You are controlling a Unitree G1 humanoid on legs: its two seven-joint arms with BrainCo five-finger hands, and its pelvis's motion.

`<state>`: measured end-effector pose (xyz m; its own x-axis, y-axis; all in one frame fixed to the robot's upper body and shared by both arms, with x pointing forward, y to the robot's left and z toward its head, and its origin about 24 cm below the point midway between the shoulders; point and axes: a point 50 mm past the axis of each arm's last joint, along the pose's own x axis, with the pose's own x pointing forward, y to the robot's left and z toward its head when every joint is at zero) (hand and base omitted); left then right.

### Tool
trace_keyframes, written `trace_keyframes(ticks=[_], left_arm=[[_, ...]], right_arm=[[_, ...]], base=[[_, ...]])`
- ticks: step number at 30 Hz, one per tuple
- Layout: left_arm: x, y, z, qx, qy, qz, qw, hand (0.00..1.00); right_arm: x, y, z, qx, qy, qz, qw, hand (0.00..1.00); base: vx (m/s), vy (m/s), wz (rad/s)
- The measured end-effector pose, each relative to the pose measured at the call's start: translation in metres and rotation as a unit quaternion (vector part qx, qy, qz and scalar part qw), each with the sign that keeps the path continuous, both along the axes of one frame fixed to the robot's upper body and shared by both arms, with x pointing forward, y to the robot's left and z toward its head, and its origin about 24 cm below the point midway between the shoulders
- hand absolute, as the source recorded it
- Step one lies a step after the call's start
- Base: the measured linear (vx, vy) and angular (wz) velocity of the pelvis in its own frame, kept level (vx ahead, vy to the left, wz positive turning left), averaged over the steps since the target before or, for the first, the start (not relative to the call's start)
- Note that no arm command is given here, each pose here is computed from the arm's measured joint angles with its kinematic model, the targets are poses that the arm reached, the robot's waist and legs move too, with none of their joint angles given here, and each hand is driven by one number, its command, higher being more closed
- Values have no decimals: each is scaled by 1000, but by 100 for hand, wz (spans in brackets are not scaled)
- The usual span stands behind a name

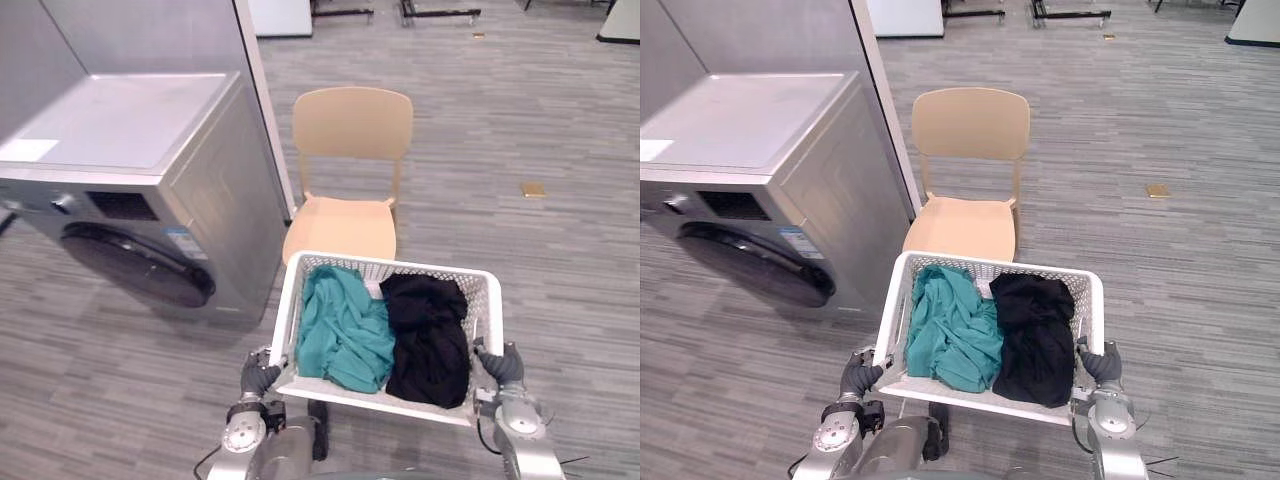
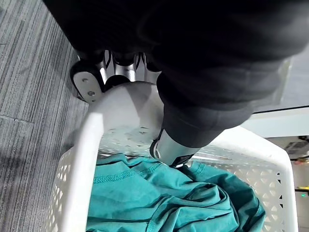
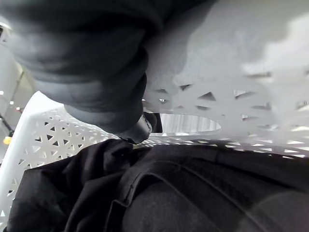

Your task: Pick up the laundry basket with both hands and put the clothes into the washing machine.

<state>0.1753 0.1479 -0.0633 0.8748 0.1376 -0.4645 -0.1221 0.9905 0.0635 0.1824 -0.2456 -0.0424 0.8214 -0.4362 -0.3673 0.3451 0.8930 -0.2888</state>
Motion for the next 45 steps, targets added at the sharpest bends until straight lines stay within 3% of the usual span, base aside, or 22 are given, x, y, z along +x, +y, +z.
trace_keyframes(ticks=[9, 22, 26, 29, 36, 37, 38, 45], left_arm=[[2, 11, 1, 25, 0, -13, 1000, 100], [6, -10, 2, -2, -13, -23, 1000, 100], [8, 2, 1, 23, -10, -30, 999, 100], [15, 5, -1, 35, -5, -31, 999, 100], [95, 15, 37, 101, -82, -26, 991, 100], [100, 17, 39, 104, -85, -24, 991, 100], [111, 18, 46, 108, -96, -15, 989, 0], [150, 20, 87, 111, -165, 33, 979, 0]], right_arm=[[-5, 11, -9, 12, 17, 12, 1000, 100], [-11, -7, 10, -18, -16, -9, 1000, 100], [-12, 3, -3, 9, 1, -16, 1000, 100], [4, 7, -9, 13, 11, -8, 1000, 100], [87, 16, 17, 5, -36, 2, 999, 100], [92, 16, 19, 5, -36, 1, 999, 0], [102, 17, 25, 5, -47, 1, 999, 0], [140, 28, 66, -2, -126, 4, 992, 0]], base=[[445, 40, 17], [264, -15, 12], [75, 132, 0], [-20, 126, -20], [-136, 54, -5], [-105, 40, -11], [-80, 34, -11], [-71, 3, -10]])
